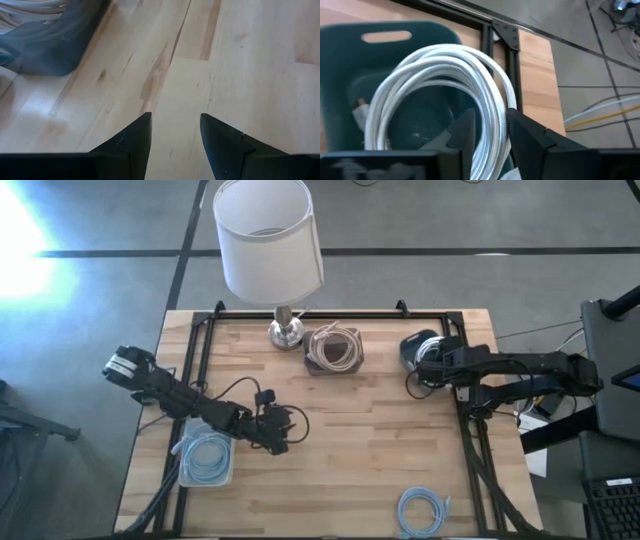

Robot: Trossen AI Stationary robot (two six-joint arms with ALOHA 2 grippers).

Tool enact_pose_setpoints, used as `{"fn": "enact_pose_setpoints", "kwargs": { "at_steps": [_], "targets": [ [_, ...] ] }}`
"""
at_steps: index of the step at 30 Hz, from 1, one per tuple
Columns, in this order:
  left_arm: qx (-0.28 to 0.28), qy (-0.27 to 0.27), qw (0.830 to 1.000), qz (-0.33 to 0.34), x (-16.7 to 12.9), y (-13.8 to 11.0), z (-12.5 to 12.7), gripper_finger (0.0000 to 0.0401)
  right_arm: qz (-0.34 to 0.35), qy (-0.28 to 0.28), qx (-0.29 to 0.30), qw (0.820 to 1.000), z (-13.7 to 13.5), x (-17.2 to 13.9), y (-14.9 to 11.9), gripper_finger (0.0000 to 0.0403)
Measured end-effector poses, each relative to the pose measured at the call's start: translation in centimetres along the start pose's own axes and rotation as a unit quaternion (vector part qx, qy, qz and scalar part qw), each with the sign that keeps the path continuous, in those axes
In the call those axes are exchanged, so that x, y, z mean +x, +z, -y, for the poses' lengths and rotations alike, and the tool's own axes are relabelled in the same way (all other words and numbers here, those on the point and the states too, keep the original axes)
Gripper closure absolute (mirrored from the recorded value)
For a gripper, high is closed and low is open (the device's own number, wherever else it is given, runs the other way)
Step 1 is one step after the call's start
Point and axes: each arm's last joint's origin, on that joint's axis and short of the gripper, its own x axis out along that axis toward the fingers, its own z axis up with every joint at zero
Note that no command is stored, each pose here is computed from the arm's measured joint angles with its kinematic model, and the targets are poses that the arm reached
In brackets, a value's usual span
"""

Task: Sort HDMI cables
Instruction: Put the white HDMI cable into the blue bin, then put the light blue HDMI cable into the white bin

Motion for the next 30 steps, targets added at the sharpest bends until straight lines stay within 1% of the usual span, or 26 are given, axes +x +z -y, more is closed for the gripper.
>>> {"fn": "enact_pose_setpoints", "kwargs": {
  "at_steps": [5,8,11,14,17,19,22,25,28,30],
  "targets": [
    [-0.001,0.01,1.0,0.005,0.0,0.1,-0.1,0.0228,0.004,0.025,0.009,1.0,-0.2,-1.1,1.2,0.0265],
    [-0.001,0.012,1.0,0.006,0.0,0.1,-0.1,0.0228,-0.004,0.05,-0.007,0.999,-0.3,-1.9,1.8,0.0255],
    [0.003,0.013,1.0,0.006,0.1,0.1,-0.2,0.0228,-0.027,0.095,-0.016,0.995,-0.7,-2.9,2.2,0.0247],
    [0.013,0.017,1.0,0.006,0.1,0.1,-0.3,0.0228,-0.056,0.157,-0.03,0.986,-1.5,-3.9,2.1,0.0242],
    [0.02,0.027,0.999,0.015,0.2,0.3,-0.4,0.0228,-0.082,0.232,-0.054,0.968,-3.0,-4.9,1.4,0.0242],
    [0.027,0.028,0.999,0.026,0.3,0.6,-0.5,0.0228,-0.096,0.285,-0.072,0.951,-4.2,-5.8,0.8,0.0244],
    [0.044,0.025,0.997,0.051,0.5,1.3,-0.6,0.0228,-0.105,0.351,-0.118,0.923,-6.1,-7.3,-0.7,0.0249],
    [0.073,0.026,0.994,0.079,0.6,2.1,-0.7,0.0228,-0.115,0.388,-0.168,0.899,-7.6,-9.2,-2.3,0.0252],
    [0.096,0.031,0.989,0.107,0.7,2.9,-1.0,0.0228,-0.133,0.405,-0.228,0.876,-8.6,-11.2,-4.3,0.0252],
    [0.104,0.035,0.986,0.127,0.7,3.4,-1.2,0.0228,-0.148,0.415,-0.269,0.857,-9.2,-12.5,-5.7,0.025]
  ]
}}
